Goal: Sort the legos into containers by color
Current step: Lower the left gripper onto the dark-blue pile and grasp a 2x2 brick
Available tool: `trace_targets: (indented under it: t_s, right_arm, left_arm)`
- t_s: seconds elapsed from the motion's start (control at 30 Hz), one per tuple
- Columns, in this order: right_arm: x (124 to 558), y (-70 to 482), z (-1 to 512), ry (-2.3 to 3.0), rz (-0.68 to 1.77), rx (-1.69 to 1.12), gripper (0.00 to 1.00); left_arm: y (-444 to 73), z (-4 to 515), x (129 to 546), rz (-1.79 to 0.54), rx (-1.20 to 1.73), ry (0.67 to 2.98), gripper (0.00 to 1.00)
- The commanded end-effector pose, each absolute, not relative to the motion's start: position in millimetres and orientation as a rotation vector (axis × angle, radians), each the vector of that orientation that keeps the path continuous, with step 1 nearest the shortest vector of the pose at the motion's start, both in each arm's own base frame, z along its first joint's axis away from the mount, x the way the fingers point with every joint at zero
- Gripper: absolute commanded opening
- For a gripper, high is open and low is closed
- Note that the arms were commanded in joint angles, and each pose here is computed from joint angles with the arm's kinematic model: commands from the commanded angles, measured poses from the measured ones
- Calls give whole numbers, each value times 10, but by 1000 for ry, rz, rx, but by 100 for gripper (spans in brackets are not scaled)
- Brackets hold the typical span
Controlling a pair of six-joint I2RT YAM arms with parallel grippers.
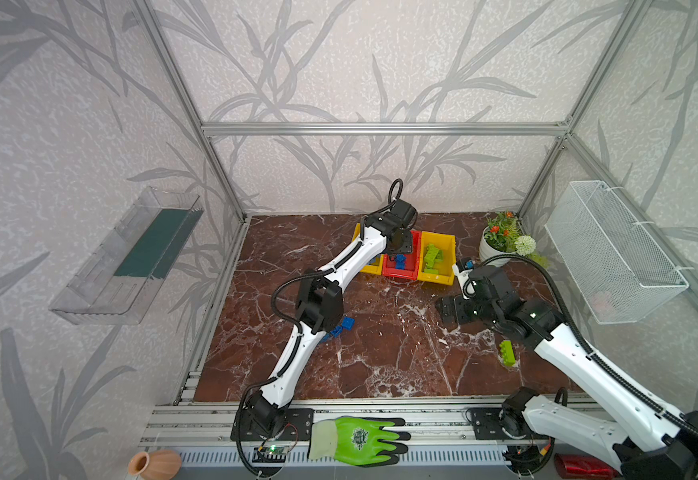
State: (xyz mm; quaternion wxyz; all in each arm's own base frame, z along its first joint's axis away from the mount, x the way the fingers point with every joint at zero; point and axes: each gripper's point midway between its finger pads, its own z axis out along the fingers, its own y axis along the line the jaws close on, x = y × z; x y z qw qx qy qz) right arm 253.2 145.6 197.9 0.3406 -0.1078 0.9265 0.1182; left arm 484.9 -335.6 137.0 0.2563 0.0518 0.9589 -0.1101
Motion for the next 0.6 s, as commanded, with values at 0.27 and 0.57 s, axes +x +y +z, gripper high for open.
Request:
trace_targets:
  t_s: [0.27, 0.57]
  right_arm:
    - [2487, 1700, 1997, 2416, 439, -335, 99]
    - [2393, 1983, 1889, 2434, 427, -419, 99]
  left_arm:
    - [-2267, 1345, 3826, -84, 31, 2601, 65]
    - [-1811, 688, 3145, -47, -41, 2701, 62]
